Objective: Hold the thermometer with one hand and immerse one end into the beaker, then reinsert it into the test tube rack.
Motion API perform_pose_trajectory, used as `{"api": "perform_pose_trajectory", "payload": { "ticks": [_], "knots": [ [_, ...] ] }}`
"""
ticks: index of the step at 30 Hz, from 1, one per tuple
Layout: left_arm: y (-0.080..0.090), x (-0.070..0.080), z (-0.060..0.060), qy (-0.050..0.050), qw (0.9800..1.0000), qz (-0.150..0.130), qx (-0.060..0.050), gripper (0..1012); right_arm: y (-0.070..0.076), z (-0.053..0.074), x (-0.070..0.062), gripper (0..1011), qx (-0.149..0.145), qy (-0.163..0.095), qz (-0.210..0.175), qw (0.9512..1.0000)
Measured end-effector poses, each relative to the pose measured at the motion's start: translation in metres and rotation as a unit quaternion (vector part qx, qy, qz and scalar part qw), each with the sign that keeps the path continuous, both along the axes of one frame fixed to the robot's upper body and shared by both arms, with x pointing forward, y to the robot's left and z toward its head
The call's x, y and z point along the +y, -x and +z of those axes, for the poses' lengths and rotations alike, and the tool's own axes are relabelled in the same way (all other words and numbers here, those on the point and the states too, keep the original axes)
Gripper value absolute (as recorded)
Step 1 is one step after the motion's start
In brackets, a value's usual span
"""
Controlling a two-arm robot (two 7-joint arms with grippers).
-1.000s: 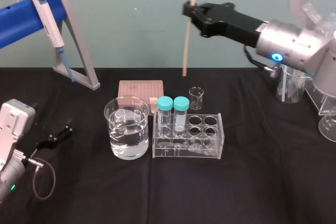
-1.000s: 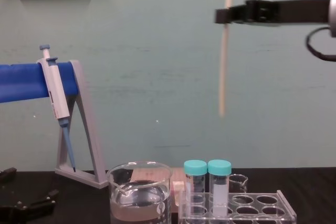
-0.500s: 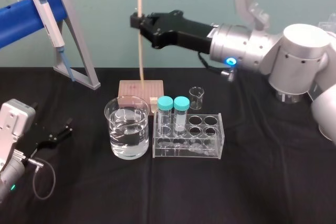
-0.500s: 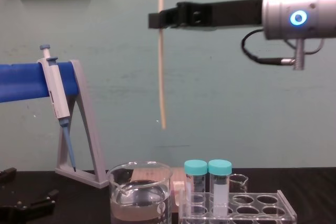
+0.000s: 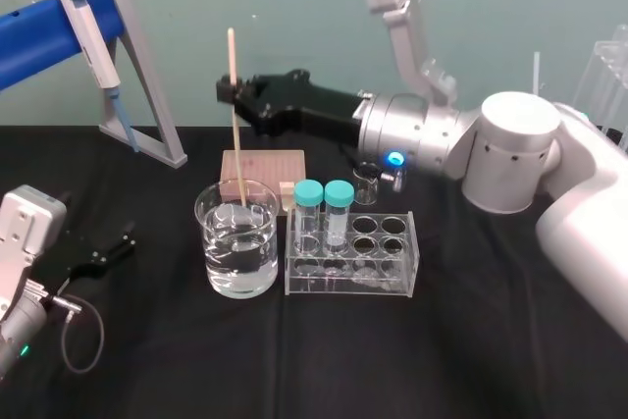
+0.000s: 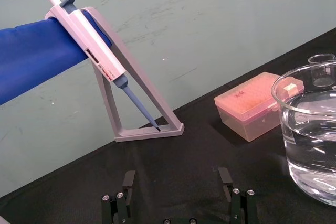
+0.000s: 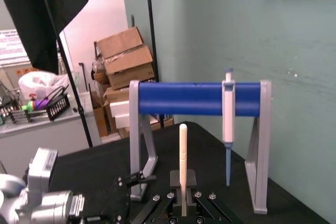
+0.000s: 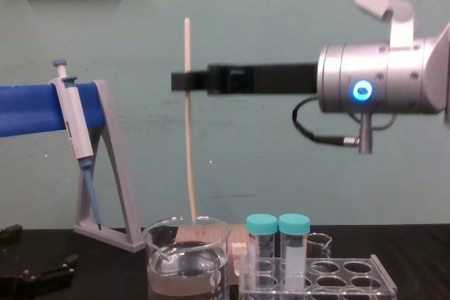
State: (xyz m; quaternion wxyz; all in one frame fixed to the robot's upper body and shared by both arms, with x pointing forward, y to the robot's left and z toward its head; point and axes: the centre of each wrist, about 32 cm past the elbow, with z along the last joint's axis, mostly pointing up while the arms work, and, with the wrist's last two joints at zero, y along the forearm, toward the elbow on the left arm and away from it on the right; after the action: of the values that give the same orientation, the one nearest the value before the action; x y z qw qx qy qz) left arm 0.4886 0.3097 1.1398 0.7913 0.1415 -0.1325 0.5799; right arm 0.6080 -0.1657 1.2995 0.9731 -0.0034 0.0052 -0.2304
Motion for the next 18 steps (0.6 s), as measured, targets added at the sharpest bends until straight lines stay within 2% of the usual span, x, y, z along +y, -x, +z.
{"api": "perform_pose_trajectory", "payload": {
  "ticks": [7, 18],
  "knots": [
    [0.000, 0.000, 0.000, 0.000, 1.0000, 0.000, 0.000, 1004, -0.004, -0.021, 0.006, 48, -0.003, 0.013, 0.002, 0.9999],
    [0.000, 0.000, 0.000, 0.000, 1.0000, 0.000, 0.000, 1004, -0.015, -0.036, 0.010, 47, 0.011, 0.021, 0.000, 0.9997]
  ]
}}
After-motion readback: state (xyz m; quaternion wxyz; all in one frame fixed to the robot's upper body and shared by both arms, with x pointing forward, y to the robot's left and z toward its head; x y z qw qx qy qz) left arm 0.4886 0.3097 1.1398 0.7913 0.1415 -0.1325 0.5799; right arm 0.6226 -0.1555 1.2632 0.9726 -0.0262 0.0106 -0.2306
